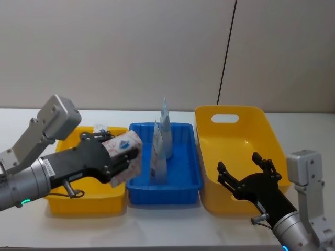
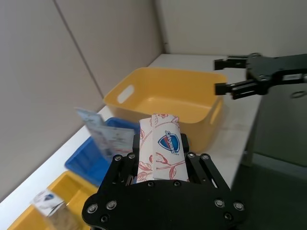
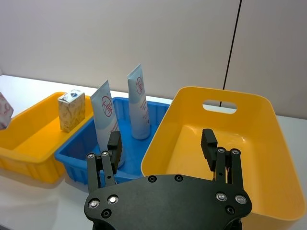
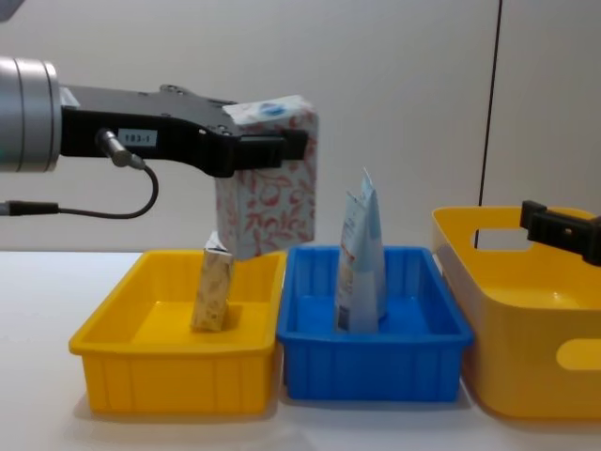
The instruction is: Bimanual collaborative sorting of washing and personal care products
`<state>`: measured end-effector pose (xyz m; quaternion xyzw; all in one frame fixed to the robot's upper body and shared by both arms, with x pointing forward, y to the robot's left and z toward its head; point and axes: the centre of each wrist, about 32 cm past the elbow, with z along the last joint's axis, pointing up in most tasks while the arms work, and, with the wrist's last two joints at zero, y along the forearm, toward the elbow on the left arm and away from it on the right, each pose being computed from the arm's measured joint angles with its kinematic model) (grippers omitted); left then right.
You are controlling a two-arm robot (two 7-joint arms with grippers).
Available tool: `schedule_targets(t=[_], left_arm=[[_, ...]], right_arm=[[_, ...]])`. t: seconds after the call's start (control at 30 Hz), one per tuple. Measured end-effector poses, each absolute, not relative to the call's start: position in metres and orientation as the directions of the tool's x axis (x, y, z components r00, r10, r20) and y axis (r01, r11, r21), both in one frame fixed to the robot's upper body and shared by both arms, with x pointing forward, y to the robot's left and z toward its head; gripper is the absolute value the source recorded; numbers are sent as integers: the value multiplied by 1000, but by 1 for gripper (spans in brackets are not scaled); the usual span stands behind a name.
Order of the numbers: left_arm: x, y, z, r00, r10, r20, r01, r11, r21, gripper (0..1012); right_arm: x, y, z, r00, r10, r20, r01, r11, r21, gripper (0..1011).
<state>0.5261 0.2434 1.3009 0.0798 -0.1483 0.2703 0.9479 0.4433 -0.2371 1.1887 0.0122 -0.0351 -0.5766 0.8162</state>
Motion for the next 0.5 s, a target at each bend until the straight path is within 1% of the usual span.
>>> schedule_targets(t=[0.13, 0.23, 0.33, 0.37, 0.5], left_arm=[[526, 242, 1303, 848, 423, 318, -467, 881, 72, 377], [526, 241, 1304, 864, 392, 315, -434, 898, 72, 376], [529, 239, 1304, 890, 336, 307, -375, 924, 74, 376], [529, 239, 1304, 890, 336, 307, -375, 924, 74, 377], [534, 235, 1302, 915, 277, 294, -311, 947, 76, 376]], right_arm=[[443, -237, 1189, 333, -942, 43, 940, 335, 60, 1000], [443, -237, 1189, 333, -942, 43, 940, 335, 60, 1000], [443, -237, 1189, 333, -942, 43, 940, 335, 60, 1000], [443, -237, 1189, 333, -942, 43, 940, 335, 60, 1000], [443, -237, 1189, 333, -942, 43, 940, 335, 60, 1000]])
